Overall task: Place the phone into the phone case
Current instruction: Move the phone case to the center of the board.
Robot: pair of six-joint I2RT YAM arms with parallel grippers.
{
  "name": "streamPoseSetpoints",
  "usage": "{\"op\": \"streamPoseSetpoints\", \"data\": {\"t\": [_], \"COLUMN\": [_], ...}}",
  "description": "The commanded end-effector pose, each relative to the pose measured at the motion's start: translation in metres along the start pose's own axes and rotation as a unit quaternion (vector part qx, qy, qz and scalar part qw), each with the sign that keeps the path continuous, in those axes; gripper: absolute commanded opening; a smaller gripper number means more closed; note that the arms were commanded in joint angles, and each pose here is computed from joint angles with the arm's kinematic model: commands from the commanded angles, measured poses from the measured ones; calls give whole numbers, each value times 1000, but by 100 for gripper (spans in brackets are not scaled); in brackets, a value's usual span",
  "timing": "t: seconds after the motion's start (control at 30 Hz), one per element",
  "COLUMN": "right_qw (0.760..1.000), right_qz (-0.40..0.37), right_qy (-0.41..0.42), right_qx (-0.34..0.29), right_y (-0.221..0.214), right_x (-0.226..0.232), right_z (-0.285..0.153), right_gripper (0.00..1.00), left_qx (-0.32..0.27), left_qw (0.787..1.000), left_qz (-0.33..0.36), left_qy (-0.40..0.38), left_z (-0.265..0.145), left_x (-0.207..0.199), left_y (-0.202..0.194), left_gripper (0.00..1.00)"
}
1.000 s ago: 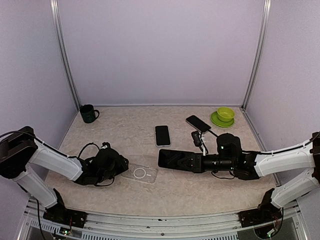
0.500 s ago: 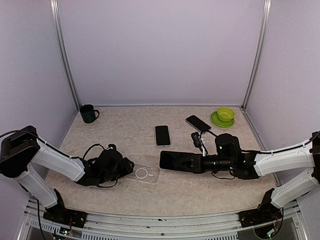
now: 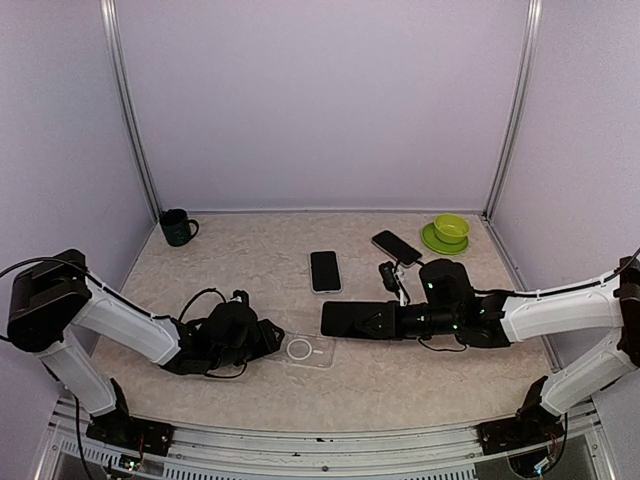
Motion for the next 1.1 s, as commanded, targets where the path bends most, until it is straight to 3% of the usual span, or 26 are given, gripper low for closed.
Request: {"op": "streamPoseSetpoints", "data": {"t": [0.0, 0.3, 0.67, 1.07], "right_qw": [1000, 999, 998, 988], "right_qz": [17, 35, 36, 106], "right_qy": [-1, 5, 39, 49], "right_qx": [-18, -12, 39, 98], "right_y": [16, 14, 5, -8], "right_x": [4, -5, -9, -24], "right_z": [-1, -5, 3, 12], "right_gripper": [0, 0, 0, 0], "left_qx": [18, 33, 42, 46], "left_qw": [999, 998, 995, 992], "left_qz": [15, 26, 35, 39], "left_qy": [-23, -53, -87, -110], "left_z": [3, 8, 9, 9], "left_x": [-14, -34, -54, -66], "left_y": [-10, -22, -29, -34], "left_gripper": [56, 56, 56, 56]}}
Point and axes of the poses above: each gripper's point midway between its finger pads, its own z axis out along the fingers, its own x axis along the line the jaws close on, y = z × x, the point moved 2 cm from there along -z, back along the fingers, and after that the axes turned 1 degree about z, right-handed, at the moved point
